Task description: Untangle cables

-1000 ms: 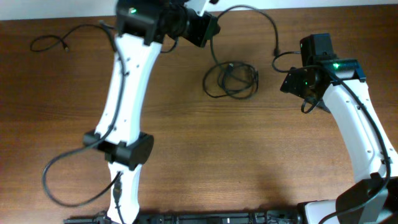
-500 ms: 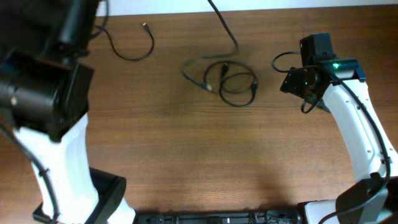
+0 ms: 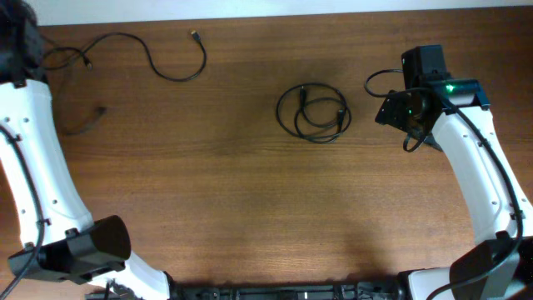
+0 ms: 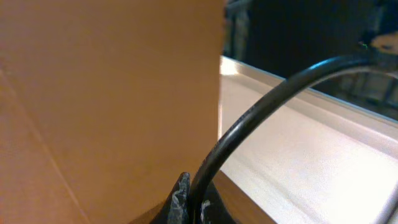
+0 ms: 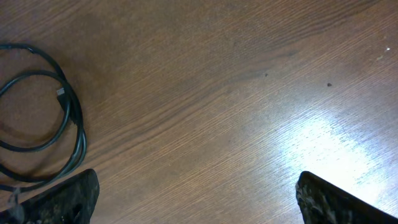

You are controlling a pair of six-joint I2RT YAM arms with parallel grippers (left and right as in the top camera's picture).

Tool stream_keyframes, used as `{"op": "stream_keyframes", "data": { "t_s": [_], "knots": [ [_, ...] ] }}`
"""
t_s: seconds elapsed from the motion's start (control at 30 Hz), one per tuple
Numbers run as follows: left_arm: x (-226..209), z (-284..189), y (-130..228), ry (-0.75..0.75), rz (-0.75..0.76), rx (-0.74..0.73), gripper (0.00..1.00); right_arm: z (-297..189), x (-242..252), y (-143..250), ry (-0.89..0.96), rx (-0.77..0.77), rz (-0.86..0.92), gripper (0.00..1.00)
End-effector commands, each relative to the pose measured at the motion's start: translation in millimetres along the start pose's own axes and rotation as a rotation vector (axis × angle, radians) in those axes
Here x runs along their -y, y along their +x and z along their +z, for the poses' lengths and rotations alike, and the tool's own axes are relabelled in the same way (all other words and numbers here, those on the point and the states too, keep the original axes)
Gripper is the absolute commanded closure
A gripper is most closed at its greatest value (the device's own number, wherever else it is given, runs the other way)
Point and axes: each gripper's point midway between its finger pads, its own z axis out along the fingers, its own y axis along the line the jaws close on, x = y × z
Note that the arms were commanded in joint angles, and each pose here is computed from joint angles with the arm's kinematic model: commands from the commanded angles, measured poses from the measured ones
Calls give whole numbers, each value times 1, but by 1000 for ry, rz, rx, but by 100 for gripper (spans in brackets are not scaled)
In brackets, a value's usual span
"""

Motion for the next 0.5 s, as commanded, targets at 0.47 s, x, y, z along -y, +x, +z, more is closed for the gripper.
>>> {"op": "stream_keyframes", "data": {
  "t_s": [0.47],
  "knots": [
    [-20, 9, 329, 76, -21, -880, 94, 0, 3, -2, 15, 9, 4, 1]
  ]
}}
